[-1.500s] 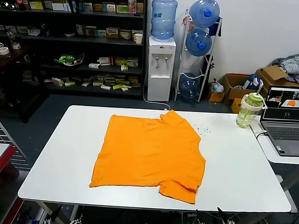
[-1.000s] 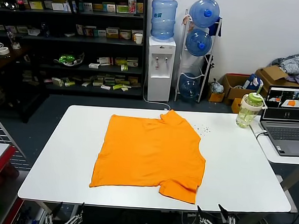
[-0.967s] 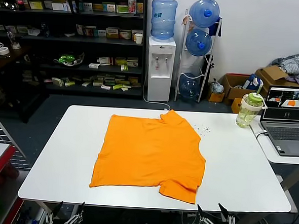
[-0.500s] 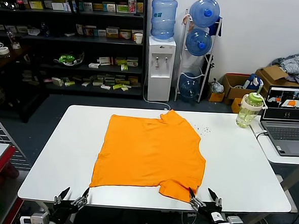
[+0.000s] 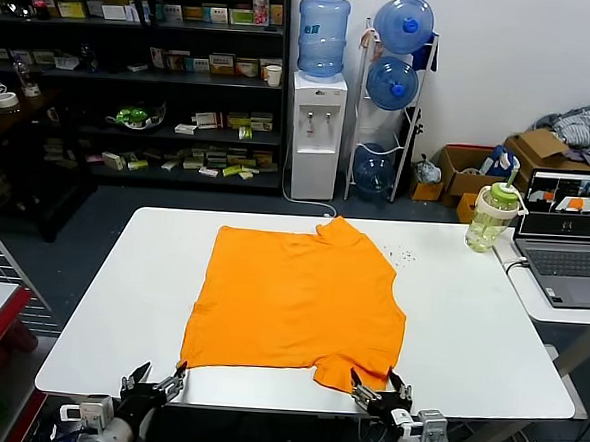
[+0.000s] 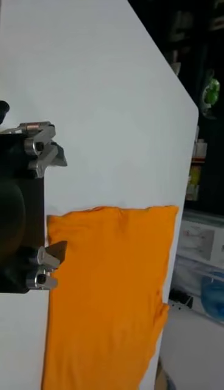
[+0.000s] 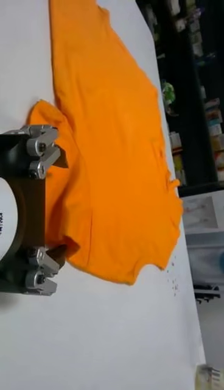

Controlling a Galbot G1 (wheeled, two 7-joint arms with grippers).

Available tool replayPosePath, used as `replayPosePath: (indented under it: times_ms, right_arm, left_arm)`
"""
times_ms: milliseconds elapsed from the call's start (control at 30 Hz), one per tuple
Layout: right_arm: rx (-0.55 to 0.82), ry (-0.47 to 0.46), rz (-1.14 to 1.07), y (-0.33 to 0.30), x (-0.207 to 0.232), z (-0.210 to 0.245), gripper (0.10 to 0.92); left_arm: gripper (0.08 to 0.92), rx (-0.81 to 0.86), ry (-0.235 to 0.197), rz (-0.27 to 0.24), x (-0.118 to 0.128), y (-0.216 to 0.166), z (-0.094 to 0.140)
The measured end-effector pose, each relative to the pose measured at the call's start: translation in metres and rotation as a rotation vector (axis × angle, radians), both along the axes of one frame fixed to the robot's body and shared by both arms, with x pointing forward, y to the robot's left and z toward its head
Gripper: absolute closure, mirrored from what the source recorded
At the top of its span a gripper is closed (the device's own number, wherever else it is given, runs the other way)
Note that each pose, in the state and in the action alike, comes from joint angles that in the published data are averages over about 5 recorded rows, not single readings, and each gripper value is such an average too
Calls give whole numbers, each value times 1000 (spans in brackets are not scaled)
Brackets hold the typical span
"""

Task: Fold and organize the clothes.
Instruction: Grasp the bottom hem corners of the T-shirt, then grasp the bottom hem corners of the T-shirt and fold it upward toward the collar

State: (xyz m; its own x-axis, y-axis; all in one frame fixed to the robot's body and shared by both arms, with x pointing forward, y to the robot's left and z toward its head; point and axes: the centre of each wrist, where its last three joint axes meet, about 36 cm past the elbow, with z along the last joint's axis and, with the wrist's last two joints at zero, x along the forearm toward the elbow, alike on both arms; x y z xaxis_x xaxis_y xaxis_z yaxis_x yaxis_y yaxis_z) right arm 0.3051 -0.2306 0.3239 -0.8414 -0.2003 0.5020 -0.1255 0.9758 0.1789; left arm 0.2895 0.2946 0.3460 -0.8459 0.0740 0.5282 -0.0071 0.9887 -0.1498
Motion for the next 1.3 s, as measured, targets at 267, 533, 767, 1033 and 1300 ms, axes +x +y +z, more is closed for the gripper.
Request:
replayPosePath:
  times_ms: [267, 533, 767, 1033, 1300]
  right_arm:
    - [-5, 7, 0, 1, -2, 1, 425]
    - [5, 0, -5, 0, -8, 4, 650]
    - [12, -12, -9, 0, -14, 8, 852]
    - [14, -25, -18, -3, -25, 18, 898]
    - [18, -37, -28, -9, -52, 40, 898]
  left_arm:
    - [299, -10, 10, -7, 3, -7, -2]
    - [533, -19, 17, -16, 4, -13, -5]
    - [724, -21, 19, -12, 5, -15, -7]
    - [903, -17, 10, 0, 3, -14, -1]
    - [909, -26, 4, 10, -7, -14, 16]
